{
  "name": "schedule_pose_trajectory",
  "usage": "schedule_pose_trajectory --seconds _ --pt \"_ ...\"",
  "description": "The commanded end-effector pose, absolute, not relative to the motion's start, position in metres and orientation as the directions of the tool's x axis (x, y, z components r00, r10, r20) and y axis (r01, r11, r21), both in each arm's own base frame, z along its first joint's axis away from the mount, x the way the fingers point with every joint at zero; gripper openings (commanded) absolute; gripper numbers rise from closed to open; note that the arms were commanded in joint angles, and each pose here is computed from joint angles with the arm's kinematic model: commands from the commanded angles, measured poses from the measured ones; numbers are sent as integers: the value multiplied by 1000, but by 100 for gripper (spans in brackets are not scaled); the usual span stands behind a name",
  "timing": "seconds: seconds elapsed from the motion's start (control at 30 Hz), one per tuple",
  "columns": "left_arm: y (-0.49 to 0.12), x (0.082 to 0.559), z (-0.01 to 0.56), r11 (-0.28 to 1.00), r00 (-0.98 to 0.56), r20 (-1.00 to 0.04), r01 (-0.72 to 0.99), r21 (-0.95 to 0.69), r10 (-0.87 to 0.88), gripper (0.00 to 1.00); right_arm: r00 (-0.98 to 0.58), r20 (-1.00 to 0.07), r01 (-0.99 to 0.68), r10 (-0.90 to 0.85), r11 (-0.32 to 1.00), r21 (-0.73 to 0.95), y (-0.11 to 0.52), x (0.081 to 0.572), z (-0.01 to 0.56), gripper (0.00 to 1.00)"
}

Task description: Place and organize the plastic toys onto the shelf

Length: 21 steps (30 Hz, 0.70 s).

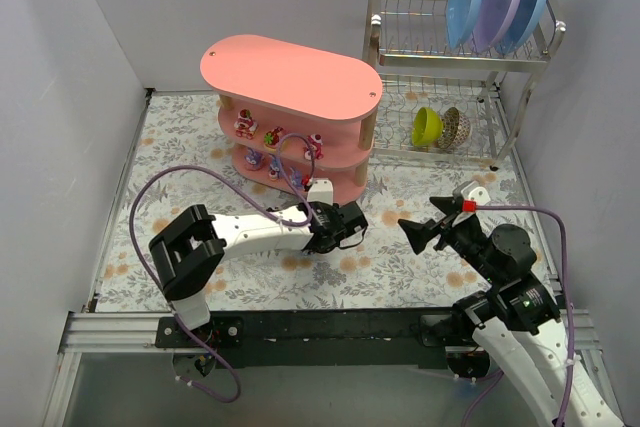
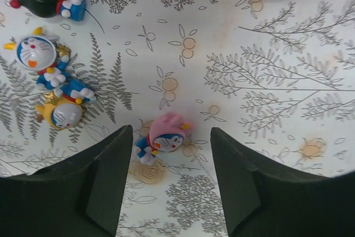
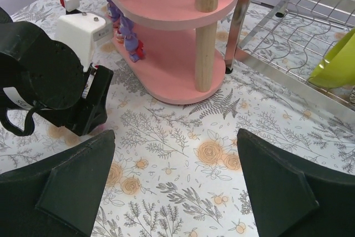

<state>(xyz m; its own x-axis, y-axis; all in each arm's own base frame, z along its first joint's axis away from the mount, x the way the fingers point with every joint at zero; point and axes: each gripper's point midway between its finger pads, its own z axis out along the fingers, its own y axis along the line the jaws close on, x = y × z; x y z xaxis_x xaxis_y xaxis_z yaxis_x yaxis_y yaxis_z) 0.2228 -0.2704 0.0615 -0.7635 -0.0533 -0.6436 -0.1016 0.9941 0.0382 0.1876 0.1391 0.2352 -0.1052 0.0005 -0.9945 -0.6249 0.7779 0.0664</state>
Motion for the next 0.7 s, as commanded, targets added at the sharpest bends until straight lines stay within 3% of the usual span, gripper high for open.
schedule_pose_trajectory --seconds 0.0,0.23,0.67 --pt "-265 230 69 983 -746 -655 1 183 123 58 -36 -999 -584 39 810 53 131 192 251 98" --pt "-275 224 55 947 -741 -605 134 293 292 57 -6 -998 -533 57 844 51 120 194 255 98" --pt "-276 222 41 885 -733 -538 192 425 417 47 19 -997 -520 74 852 53 116 193 259 98"
